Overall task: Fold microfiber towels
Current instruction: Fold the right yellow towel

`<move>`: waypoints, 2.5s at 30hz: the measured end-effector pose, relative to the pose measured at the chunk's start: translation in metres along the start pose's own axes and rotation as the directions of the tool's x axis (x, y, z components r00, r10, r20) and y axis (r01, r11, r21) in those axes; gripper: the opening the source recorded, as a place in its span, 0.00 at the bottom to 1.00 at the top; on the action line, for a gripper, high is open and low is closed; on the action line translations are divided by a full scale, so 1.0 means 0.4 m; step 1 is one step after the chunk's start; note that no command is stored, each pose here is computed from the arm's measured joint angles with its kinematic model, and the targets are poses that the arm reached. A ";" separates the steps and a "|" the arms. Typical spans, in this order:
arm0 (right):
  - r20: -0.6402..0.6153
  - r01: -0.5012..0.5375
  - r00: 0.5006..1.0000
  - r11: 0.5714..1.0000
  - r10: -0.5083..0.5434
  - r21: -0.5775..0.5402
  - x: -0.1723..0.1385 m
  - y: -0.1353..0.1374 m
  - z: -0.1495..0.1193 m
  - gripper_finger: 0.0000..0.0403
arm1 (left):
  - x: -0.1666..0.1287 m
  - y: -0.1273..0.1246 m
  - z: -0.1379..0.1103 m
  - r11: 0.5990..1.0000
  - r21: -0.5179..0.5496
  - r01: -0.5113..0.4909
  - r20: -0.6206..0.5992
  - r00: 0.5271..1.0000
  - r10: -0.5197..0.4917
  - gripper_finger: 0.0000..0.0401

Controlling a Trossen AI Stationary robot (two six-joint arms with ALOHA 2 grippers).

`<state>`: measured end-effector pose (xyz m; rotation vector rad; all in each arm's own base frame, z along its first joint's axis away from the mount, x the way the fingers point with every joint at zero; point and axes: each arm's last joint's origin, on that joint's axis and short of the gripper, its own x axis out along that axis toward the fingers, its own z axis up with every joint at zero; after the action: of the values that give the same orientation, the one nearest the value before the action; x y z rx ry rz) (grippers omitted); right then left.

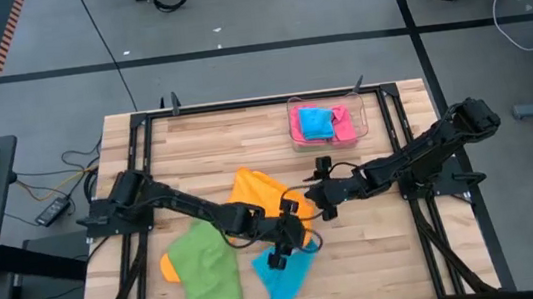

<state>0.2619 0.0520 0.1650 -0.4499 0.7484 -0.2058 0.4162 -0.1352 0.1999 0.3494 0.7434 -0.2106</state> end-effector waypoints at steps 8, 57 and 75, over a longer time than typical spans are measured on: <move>0.000 0.135 0.991 0.989 -0.135 -0.053 0.017 -0.042 0.004 0.50 | 0.003 0.011 -0.002 0.990 -0.130 0.052 0.009 0.999 -0.051 0.46; 0.171 -0.284 0.949 0.954 0.265 0.100 0.039 -0.069 0.018 0.50 | -0.053 -0.158 0.052 0.998 -0.048 0.029 0.041 0.999 -0.027 0.59; 0.181 -0.290 0.948 0.946 0.263 0.142 0.038 -0.069 0.021 0.50 | -0.052 -0.154 0.060 1.000 -0.006 0.008 0.072 0.997 -0.008 0.61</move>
<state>0.2779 0.0251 0.1738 -0.1941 0.6227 0.0327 0.3971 -0.1998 0.2163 0.3310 0.6750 -0.2271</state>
